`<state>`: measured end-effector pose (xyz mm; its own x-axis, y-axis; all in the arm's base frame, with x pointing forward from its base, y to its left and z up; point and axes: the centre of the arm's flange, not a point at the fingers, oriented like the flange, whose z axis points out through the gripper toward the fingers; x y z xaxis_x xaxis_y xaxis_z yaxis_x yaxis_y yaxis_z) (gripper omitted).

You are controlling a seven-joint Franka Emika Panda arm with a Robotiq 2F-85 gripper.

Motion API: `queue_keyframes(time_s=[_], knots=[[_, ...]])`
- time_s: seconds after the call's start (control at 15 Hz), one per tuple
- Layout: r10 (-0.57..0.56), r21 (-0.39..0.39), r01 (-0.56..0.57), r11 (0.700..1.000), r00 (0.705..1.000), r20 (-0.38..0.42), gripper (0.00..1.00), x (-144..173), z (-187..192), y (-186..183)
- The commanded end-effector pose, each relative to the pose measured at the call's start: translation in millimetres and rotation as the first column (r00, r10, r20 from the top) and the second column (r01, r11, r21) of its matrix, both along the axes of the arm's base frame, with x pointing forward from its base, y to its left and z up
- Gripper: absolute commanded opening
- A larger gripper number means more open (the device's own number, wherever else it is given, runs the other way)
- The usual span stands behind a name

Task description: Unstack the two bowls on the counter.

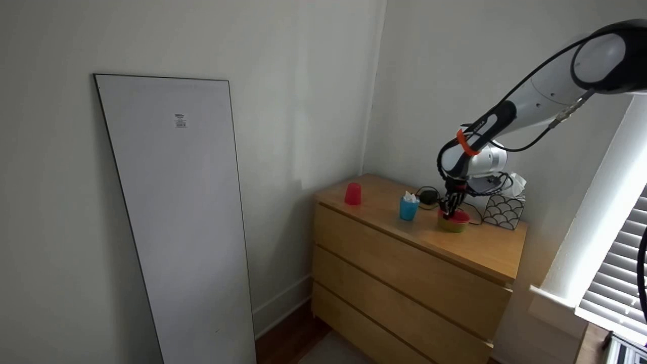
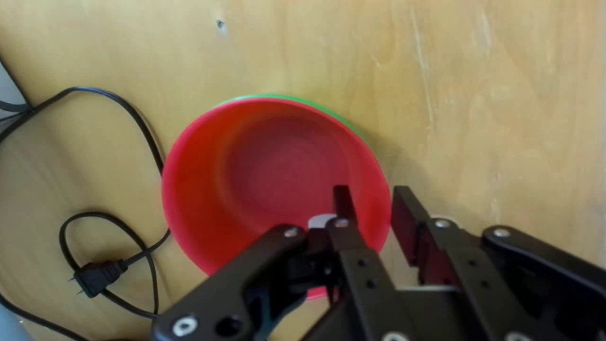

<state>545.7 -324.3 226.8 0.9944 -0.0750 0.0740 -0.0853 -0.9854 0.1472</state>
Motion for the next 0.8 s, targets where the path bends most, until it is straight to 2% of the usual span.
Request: queue_keyframes(time_s=[0.0,0.53,0.73], knots=[[0.002,0.010,-0.002,1.000,1.000,0.013,0.18,2.0,-6.5,-6.1],[0.003,0.013,-0.004,1.000,1.000,0.009,0.18,2.0,-9.4,-6.9],[0.007,0.012,-0.007,1.000,1.000,0.010,0.02,2.1,-9.7,-5.8]])
